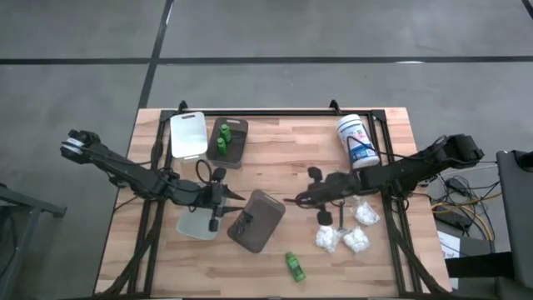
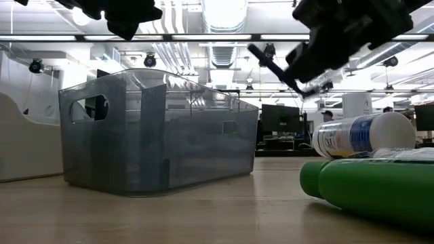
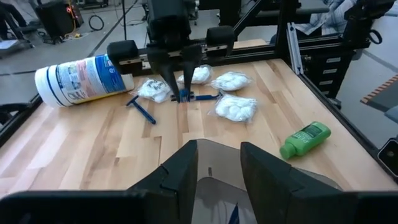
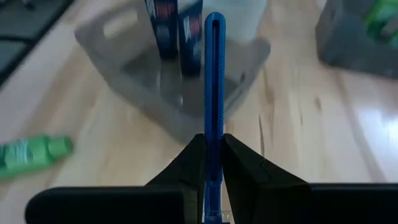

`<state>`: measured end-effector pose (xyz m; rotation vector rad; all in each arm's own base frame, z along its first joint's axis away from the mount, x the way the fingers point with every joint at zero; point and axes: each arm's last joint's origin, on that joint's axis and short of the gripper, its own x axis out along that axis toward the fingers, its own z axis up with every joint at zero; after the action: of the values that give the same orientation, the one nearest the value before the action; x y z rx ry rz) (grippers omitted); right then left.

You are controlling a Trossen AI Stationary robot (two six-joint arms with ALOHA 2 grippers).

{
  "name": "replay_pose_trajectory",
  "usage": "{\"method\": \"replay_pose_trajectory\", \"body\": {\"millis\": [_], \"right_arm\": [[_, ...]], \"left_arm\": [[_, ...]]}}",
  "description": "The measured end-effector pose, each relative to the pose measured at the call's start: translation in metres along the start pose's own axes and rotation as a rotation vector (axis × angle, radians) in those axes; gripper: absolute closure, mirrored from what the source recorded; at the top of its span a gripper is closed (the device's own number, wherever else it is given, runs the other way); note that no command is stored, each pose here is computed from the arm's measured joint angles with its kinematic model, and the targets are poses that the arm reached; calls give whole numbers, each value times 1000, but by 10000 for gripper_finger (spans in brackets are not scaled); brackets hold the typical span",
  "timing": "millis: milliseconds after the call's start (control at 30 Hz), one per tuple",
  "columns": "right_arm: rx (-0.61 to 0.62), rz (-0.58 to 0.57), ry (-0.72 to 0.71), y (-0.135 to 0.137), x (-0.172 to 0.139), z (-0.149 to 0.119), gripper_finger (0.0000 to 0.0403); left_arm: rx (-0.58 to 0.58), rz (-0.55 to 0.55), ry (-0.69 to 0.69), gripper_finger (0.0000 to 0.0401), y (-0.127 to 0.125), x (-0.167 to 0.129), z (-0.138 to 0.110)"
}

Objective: Pick & Place Travel size toiletries
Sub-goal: Put the middle blue razor into the gray bin

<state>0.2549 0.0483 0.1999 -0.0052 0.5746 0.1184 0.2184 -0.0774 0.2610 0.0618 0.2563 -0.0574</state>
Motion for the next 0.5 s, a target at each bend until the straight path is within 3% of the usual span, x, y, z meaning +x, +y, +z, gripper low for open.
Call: {"method": "replay_pose_trajectory", "body": {"millis": [500], "right_arm": [[-44,8,-251,2,3,22,363]], "left_arm": [[27,193,-178,272,6,43,-1]]}}
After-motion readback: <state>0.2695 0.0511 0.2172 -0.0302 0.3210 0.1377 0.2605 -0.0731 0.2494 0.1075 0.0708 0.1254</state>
